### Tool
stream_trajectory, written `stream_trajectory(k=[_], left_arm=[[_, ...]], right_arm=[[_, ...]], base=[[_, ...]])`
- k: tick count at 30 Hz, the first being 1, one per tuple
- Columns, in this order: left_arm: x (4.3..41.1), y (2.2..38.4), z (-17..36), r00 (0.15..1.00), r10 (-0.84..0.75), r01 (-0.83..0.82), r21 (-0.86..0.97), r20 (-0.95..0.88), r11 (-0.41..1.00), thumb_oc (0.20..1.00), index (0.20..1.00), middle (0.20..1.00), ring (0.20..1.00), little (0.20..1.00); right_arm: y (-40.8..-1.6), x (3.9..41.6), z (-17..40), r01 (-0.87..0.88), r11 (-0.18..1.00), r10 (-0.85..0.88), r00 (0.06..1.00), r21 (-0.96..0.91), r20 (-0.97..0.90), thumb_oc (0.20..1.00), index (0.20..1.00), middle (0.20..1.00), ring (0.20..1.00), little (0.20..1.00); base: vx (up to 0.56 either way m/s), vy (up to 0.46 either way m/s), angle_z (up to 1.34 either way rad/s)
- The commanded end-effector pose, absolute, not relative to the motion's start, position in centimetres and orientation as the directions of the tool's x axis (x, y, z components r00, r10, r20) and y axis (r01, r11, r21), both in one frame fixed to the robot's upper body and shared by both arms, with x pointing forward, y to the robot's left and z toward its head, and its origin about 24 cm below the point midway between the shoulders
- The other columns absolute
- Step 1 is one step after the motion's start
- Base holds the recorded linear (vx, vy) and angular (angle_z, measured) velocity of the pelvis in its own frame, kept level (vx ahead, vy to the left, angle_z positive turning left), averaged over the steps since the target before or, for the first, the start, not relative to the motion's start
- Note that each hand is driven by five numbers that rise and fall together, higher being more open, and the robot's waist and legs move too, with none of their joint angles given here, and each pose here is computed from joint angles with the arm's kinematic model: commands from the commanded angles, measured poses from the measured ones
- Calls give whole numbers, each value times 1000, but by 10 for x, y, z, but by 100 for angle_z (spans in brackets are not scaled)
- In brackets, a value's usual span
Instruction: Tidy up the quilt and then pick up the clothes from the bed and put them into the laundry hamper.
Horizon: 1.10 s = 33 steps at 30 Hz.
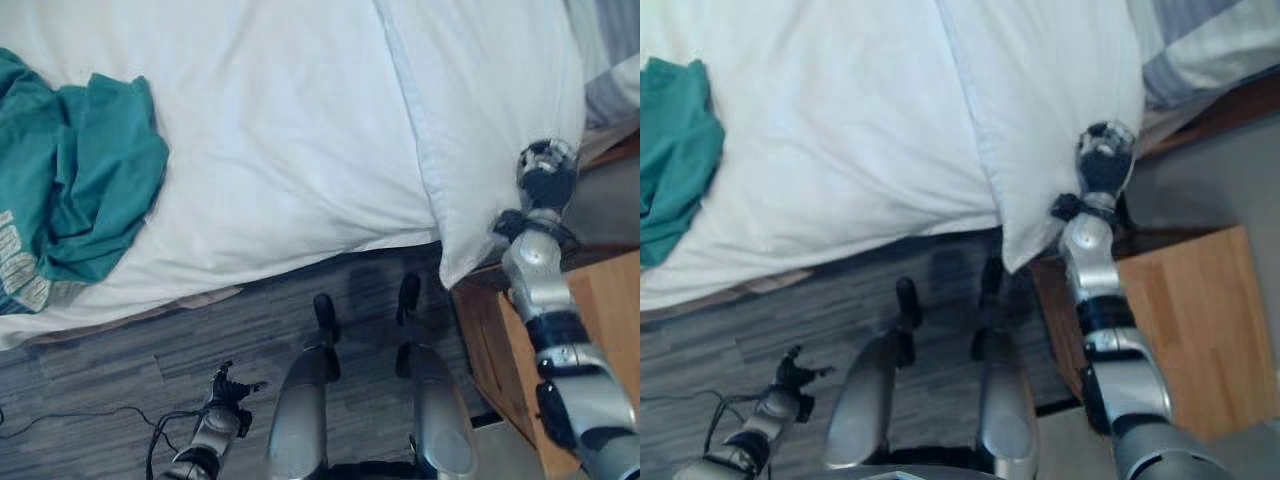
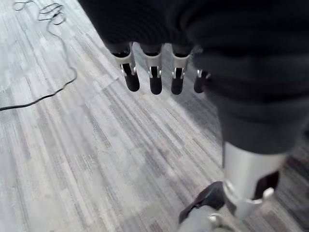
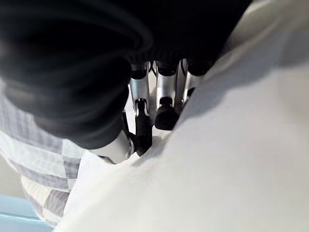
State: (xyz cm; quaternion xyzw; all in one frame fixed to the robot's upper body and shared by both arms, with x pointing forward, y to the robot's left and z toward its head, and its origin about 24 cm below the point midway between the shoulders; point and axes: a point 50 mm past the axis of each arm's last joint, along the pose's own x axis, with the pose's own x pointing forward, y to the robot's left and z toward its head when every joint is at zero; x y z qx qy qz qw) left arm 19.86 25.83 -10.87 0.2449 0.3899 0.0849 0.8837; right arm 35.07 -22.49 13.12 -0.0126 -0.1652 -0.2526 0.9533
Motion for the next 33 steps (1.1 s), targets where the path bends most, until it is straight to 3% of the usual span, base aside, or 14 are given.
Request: stream_trajectory(k=[1,2,3,5,6,7,8,10,11,14,18,23,27,33], left_arm=[[193,261,-113,650,390,14,523,-653,852,1000,1000,1000,1000,1000],[192,262,-113,646,391,19,527,-655,850,1000,1000,1000,1000,1000],[185,263,-117,631,394,34,531,-668,847,1000,1000,1000,1000,1000],[177,262,-121,615,388,59,531,-686,845,1000,1000,1000,1000,1000],[171,262,-124,599,390,73,532,-699,843,1000,1000,1000,1000,1000],[166,262,-126,587,391,83,533,-709,842,1000,1000,1000,1000,1000],[161,261,-129,571,391,102,535,-722,839,1000,1000,1000,1000,1000],[158,262,-130,567,390,120,542,-726,832,1000,1000,1000,1000,1000],[155,262,-131,564,379,148,542,-733,827,1000,1000,1000,1000,1000],[154,259,-133,564,368,157,533,-740,832,1000,1000,1000,1000,1000],[175,239,-127,648,296,160,505,-702,848,1000,1000,1000,1000,1000],[143,225,-144,583,283,185,464,-762,866,1000,1000,1000,1000,1000],[117,229,-153,514,313,225,478,-799,849,1000,1000,1000,1000,1000],[123,236,-150,514,319,234,489,-796,840,1000,1000,1000,1000,1000]], right_arm=[[-244,269,-33,538,831,-555,780,-144,-288,200,200,200,200,200],[-243,250,-54,519,836,-546,752,-177,-369,200,200,200,200,200],[-240,204,-97,449,853,-517,660,-266,-545,200,200,200,200,200],[-235,167,-124,358,872,-488,574,-334,-658,200,200,200,200,200],[-233,149,-136,314,880,-472,515,-355,-716,316,316,316,316,316],[-231,138,-142,282,886,-462,475,-369,-749,931,931,931,931,931],[-226,125,-150,190,902,-431,434,-388,-791,1000,1000,1000,1000,1000],[-222,121,-153,134,908,-413,429,-396,-803,1000,1000,1000,1000,1000],[-212,115,-157,11,923,-350,440,-385,-827,1000,1000,1000,1000,1000],[-210,115,-157,-27,923,-332,447,-384,-830,1000,1000,1000,1000,1000],[-218,147,-144,-283,822,-265,577,-494,-773,1000,1000,1000,1000,1000],[-210,154,-142,-303,816,-240,597,-492,-765,1000,1000,1000,1000,1000],[-218,130,-149,-258,853,-260,543,-454,-798,1000,1000,1000,1000,1000],[-204,128,-153,-160,910,-256,507,-382,-823,1000,1000,1000,1000,1000]], base=[[89,98,15],[158,158,11],[169,155,9],[132,147,0],[94,131,-13],[87,153,-17],[53,105,-24],[25,71,-26],[32,61,-13],[69,55,19],[-137,108,91],[-68,356,36],[-30,509,61],[6,565,53]])
